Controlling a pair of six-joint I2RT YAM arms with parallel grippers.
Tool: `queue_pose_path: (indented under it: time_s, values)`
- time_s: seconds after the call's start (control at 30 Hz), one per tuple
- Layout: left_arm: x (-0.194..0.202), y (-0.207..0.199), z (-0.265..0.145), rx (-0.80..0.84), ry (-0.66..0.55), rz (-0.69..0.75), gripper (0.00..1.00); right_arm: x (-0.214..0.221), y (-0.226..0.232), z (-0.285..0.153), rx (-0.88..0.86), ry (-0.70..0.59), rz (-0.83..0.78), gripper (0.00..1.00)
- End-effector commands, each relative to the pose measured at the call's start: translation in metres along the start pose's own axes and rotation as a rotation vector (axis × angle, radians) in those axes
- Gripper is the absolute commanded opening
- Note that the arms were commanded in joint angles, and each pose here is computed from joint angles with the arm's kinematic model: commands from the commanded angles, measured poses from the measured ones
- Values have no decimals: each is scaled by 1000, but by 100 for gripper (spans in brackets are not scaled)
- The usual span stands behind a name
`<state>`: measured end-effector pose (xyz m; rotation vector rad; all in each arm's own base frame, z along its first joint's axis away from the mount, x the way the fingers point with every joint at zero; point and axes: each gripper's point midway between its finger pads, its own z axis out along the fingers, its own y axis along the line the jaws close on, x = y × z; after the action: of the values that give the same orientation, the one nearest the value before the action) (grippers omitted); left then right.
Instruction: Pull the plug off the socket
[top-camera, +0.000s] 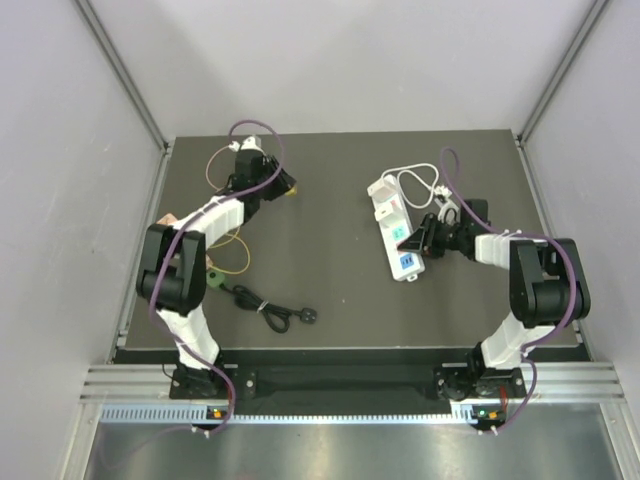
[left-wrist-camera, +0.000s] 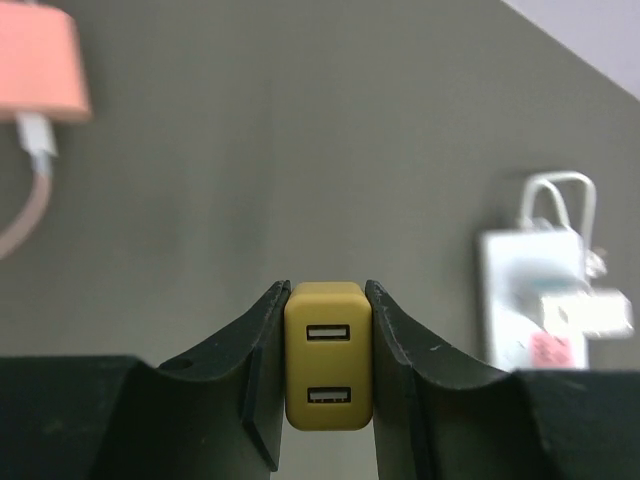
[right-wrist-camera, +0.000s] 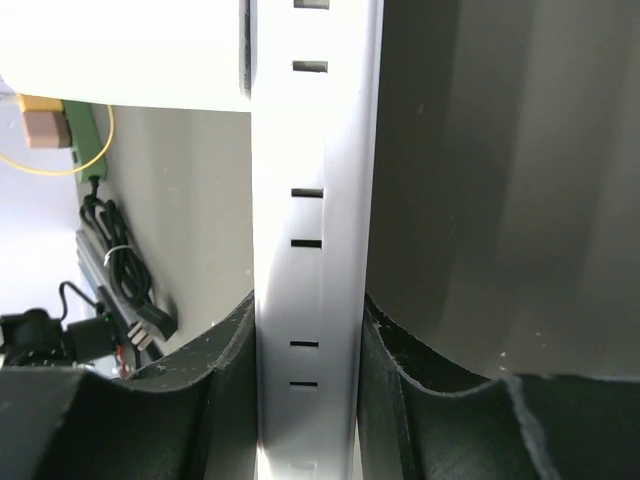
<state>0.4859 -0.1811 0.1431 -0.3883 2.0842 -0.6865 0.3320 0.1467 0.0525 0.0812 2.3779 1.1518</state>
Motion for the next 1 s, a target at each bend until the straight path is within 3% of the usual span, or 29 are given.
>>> queue_pose_path:
  time_s: [0.0, 0.13, 0.33, 0.4, 0.43, 0.57, 0.67, 0.97]
  values:
    - [-17, 35, 28, -74, 45, 62, 0, -23, 35, -11, -173, -62, -173, 10]
    - [-31, 79, 54, -156, 79, 26, 0, -25, 37, -13, -191, -62, -176, 11]
    - [-35, 110, 83, -221, 120, 15, 4, -26, 42, -14, -211, -59, -185, 11]
    - [-38, 112, 87, -230, 114, 15, 14, -24, 43, -14, -219, -54, -187, 12]
    - [-39, 112, 88, -232, 111, 16, 29, -26, 44, -15, -220, -58, -192, 12]
    - [-51, 103, 81, -213, 89, 34, 58, -26, 44, -15, -226, -56, -197, 13]
    - [-59, 90, 67, -180, 59, 56, 72, -25, 43, -14, -222, -54, -195, 13]
    - [-71, 43, 7, -29, -12, 78, 76, -27, 42, -15, -213, -57, -215, 11]
